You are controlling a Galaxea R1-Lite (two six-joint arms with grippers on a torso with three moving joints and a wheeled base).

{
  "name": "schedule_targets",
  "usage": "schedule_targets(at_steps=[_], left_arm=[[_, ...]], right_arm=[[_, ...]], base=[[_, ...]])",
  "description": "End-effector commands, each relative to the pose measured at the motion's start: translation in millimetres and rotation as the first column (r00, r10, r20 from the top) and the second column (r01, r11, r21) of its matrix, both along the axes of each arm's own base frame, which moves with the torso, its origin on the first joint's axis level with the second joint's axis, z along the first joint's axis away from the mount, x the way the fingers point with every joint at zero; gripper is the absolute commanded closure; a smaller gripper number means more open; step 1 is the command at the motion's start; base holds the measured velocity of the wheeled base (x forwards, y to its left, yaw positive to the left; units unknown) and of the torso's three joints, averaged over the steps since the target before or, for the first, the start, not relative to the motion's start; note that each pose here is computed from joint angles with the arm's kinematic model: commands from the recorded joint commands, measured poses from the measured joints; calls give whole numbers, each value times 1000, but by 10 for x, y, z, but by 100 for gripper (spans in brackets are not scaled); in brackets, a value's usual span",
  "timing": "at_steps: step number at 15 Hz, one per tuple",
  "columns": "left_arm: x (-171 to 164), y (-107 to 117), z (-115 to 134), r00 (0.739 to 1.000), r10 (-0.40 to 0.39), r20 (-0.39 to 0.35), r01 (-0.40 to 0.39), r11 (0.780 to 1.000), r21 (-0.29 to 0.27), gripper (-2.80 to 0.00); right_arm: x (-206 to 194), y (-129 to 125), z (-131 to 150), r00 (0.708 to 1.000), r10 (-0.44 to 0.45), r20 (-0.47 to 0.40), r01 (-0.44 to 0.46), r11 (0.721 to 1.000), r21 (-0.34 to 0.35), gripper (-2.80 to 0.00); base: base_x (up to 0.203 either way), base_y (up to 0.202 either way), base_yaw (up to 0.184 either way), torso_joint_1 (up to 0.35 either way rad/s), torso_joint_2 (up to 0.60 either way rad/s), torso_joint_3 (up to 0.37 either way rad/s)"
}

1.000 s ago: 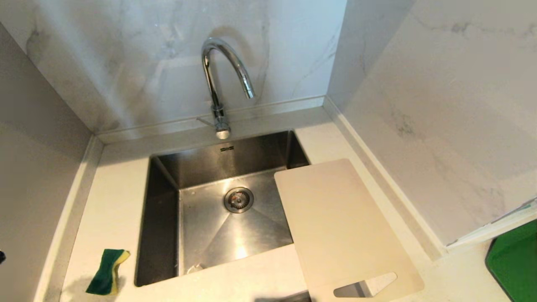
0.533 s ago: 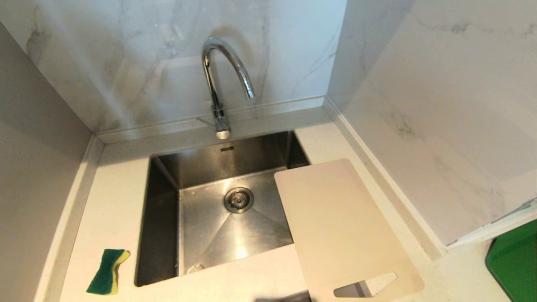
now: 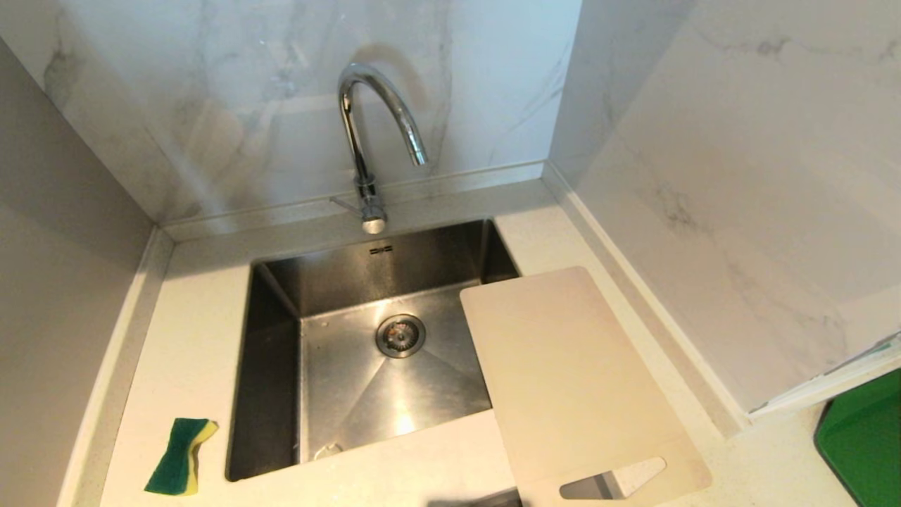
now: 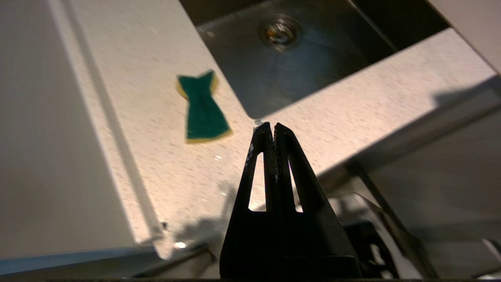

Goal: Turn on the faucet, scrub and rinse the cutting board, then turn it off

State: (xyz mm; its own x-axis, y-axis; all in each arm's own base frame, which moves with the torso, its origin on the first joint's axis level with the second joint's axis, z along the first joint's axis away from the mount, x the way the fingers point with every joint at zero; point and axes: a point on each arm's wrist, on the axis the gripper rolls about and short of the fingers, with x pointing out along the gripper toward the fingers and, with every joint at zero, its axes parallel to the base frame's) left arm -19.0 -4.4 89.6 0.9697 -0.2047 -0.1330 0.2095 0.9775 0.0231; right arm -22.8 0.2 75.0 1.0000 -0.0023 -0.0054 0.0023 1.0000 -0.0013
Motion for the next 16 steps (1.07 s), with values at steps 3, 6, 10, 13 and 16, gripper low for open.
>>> schedule_targets(at_steps=[3, 6, 10, 13, 16], left_arm=[[-40, 31, -106, 973, 131, 188, -145, 987, 63, 0], [-39, 40, -165, 977, 168, 129, -178, 982, 70, 0], [-38, 44, -155, 972, 205, 116, -201, 978, -50, 0], [-37, 44, -157, 972, 203, 116, -199, 979, -50, 0], [-37, 44, -158, 972, 203, 115, -198, 979, -56, 0]], right_arm=[[1, 0, -4, 1000, 1, -1, -1, 1000, 0, 0], [1, 0, -4, 1000, -1, -1, 1, 1000, 4, 0], [1, 0, -4, 1000, -1, -1, 1, 1000, 4, 0], [1, 0, -4, 1000, -1, -1, 1, 1000, 12, 0], [1, 0, -4, 1000, -1, -1, 1, 1000, 12, 0]], base=[[0, 0, 0, 0, 0, 0], [0, 0, 0, 0, 0, 0], [0, 0, 0, 0, 0, 0], [0, 0, 0, 0, 0, 0], [0, 0, 0, 0, 0, 0]])
